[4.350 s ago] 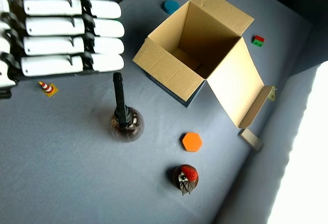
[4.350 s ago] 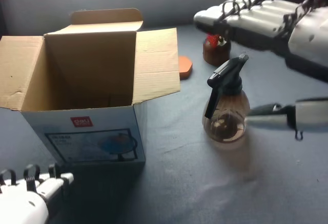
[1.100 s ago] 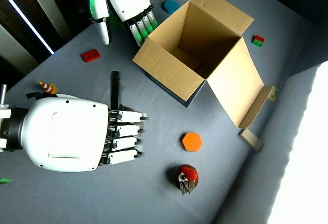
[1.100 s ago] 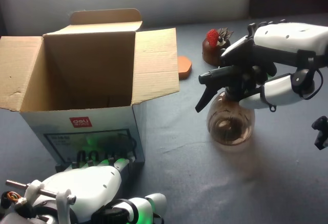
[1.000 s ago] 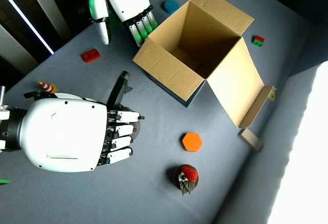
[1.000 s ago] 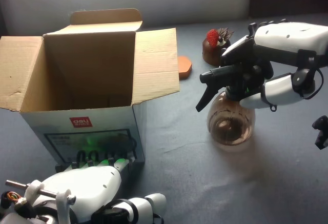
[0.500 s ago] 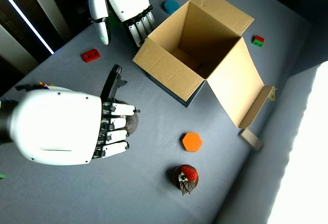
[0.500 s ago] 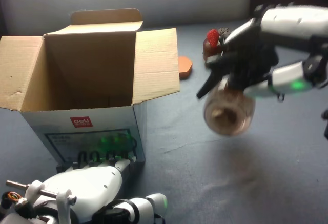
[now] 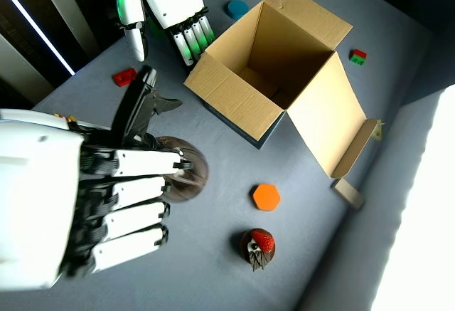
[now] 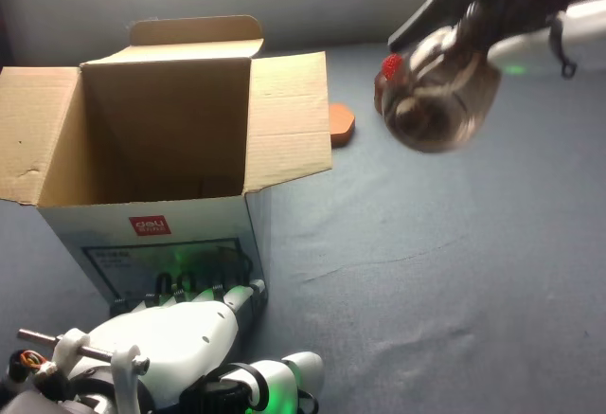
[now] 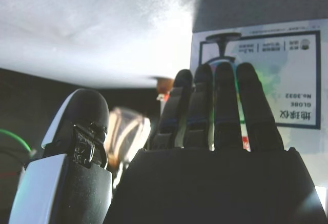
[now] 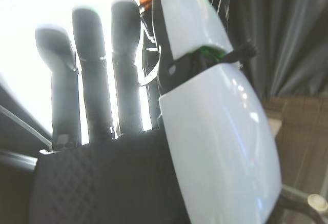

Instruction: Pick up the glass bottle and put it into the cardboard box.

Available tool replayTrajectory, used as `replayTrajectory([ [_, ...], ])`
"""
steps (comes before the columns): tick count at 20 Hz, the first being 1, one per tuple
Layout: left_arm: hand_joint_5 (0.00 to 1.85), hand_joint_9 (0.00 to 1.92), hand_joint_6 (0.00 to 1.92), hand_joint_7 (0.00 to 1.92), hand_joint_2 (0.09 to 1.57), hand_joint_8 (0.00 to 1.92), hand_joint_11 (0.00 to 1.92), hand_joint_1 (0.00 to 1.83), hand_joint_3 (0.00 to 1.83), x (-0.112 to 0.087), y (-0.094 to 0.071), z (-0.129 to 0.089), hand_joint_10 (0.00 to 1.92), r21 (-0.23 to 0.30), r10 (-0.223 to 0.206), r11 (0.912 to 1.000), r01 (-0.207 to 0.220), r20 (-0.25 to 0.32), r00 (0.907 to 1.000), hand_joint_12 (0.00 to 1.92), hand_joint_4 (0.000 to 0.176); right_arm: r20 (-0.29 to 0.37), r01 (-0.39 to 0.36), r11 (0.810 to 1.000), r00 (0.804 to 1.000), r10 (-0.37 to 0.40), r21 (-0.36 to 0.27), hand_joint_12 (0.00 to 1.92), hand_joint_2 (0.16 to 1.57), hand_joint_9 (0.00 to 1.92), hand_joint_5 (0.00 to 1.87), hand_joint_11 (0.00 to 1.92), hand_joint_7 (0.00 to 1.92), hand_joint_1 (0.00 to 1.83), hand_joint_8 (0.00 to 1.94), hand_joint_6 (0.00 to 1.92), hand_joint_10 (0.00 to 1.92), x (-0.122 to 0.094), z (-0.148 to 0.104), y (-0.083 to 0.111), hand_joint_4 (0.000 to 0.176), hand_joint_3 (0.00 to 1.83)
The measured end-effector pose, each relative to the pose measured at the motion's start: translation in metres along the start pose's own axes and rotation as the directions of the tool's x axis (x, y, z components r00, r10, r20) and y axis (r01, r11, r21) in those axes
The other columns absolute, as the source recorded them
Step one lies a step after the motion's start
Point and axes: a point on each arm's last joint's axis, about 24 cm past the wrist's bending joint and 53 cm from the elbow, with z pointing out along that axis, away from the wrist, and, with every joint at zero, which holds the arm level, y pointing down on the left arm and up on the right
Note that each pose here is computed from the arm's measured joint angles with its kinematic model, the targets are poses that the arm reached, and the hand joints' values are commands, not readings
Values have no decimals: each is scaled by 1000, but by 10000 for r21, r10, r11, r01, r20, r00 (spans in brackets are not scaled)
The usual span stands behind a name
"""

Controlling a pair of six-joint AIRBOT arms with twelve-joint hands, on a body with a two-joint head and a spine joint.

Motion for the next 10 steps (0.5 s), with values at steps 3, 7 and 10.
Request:
replayTrajectory([
  [3,47,37,5,65,1281,2,0,0,0,0,2,0,4,-39,10,10000,-10,-12,10000,18,0,271,-145,9996,9995,151,-242,1794,1163,804,815,604,980,1217,1172,1151,1411,-7,-1,7,0,0],
  [7,48,38,4,65,1282,2,0,0,0,-2,3,3,4,-63,35,10000,-35,35,10000,17,0,485,-827,9846,9947,912,-1542,1794,1161,806,826,606,978,1216,1172,1138,1407,-10,-4,37,0,0],
  [10,48,38,4,65,1281,2,0,0,0,-6,6,3,3,-131,9,9999,-7,107,9999,17,0,475,-1541,9625,9845,1686,-2233,1786,1163,799,822,620,970,1215,1185,1140,1411,-9,-2,51,0,0],
])
